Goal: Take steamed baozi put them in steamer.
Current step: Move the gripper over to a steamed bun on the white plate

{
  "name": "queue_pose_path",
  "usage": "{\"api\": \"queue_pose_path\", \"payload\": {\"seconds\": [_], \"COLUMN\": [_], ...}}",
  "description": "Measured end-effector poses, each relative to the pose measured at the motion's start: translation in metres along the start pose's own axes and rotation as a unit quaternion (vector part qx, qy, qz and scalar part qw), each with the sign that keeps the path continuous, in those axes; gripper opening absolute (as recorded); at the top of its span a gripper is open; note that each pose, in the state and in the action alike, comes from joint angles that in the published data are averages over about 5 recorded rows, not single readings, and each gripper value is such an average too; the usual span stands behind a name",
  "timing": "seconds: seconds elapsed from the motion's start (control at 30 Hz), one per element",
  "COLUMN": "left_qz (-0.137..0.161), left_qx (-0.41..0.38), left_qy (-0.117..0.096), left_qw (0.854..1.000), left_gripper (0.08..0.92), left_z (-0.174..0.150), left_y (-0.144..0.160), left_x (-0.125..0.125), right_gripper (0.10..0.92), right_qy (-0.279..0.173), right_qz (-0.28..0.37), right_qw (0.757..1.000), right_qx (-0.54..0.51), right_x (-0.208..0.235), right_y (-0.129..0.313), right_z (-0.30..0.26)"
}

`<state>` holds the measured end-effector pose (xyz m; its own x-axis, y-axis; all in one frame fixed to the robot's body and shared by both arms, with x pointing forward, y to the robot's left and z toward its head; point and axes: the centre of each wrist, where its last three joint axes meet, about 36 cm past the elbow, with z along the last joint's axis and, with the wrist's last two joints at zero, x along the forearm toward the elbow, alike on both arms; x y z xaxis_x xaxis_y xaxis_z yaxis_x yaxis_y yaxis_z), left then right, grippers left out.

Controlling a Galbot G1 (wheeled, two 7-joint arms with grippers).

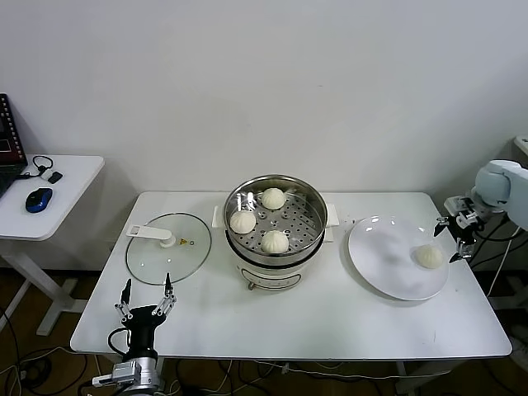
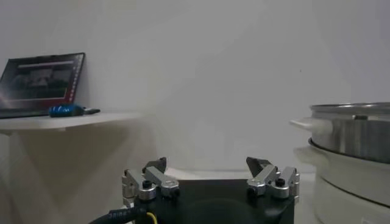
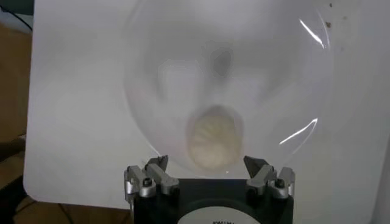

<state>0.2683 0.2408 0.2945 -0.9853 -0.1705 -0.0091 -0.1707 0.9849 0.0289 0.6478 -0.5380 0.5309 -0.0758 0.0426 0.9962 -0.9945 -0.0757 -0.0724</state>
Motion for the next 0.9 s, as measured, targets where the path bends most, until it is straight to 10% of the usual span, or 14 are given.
{"api": "queue_pose_path", "payload": {"seconds": [0.9], "left_qz": [0.001], "left_qx": [-0.005], "left_qy": [0.006], "left_qw": [1.0], "left_gripper": [0.823], "left_z": [0.009], "left_y": [0.008], "left_x": [-0.003], "right_gripper": [0.823], "right_qy": [-0.003], "right_qz": [0.002], "right_qw": [1.0], "right_qx": [-0.009], "right_x": [-0.047], "right_y": [-0.014], "right_z": [-0.005]}}
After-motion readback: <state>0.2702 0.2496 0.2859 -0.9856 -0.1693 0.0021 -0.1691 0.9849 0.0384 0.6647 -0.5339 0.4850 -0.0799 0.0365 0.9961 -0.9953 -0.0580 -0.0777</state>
